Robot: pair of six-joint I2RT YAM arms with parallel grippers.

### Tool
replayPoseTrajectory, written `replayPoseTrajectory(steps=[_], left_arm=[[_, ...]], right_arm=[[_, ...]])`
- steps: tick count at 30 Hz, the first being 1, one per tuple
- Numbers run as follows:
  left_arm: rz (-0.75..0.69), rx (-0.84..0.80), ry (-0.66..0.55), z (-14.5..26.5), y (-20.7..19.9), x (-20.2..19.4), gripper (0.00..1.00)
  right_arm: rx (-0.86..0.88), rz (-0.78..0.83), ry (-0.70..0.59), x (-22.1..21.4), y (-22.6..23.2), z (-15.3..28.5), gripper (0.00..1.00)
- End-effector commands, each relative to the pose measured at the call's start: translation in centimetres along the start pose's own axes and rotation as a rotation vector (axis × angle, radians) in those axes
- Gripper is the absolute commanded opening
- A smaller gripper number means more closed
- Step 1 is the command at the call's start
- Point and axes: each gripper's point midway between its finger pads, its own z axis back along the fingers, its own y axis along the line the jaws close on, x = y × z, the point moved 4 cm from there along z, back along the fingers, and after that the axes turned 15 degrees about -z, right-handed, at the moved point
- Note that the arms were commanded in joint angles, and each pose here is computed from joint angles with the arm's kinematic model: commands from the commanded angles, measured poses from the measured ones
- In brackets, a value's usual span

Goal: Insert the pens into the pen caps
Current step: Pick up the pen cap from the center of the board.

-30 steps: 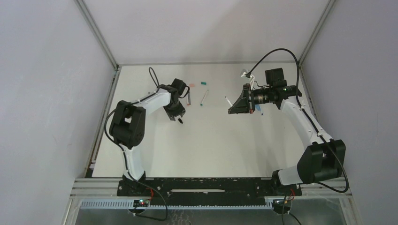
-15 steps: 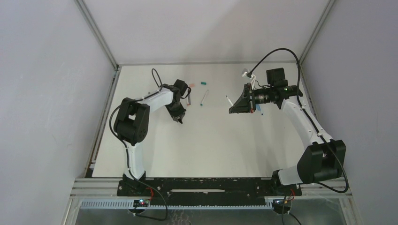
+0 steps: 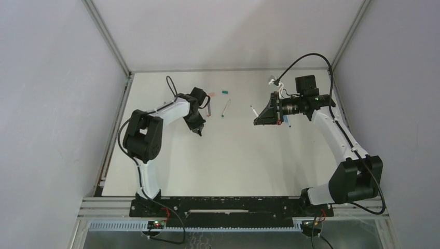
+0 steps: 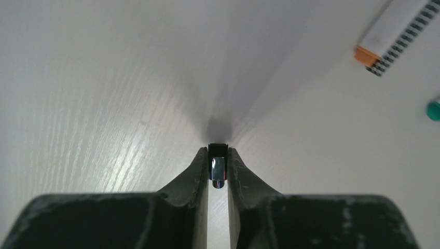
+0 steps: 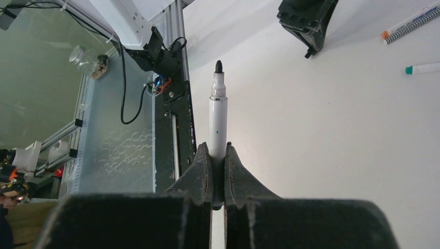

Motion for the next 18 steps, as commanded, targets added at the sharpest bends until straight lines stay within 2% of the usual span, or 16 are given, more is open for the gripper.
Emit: replayPoseTrajectory(steps=[1, 6, 10, 16, 17, 18], left_arm=[[-0.023, -0.127, -0.153, 5.0, -0.2, 1.5, 0.00], [-0.104, -0.349, -0.373, 10.2, -0.3, 1.7, 0.00], [-0.171, -0.660, -0.597, 15.9, -1.4, 1.2, 0.00], [-0.323, -0.999, -1.066, 28.4, -1.1, -0.3, 0.00], [-0.335, -1.034, -1.099, 29.2, -1.0, -0.7, 0.00], [-0.337, -1.103, -1.181, 31.5, -0.6, -1.1, 0.00]], right_arm=[[0.026, 0.026, -0.012, 0.0, 1.3, 0.4, 0.00], [0.007, 0.045, 0.036, -0.3, 2.0, 0.3, 0.00], [-0.038, 0.178, 0.075, 0.3, 3.3, 0.7, 0.00], [-0.099, 0.357, 0.093, 1.9, 5.8, 1.6, 0.00], [-0.098, 0.382, 0.088, 2.3, 6.3, 1.5, 0.00], [-0.104, 0.425, 0.073, 2.8, 7.0, 1.6, 0.00]])
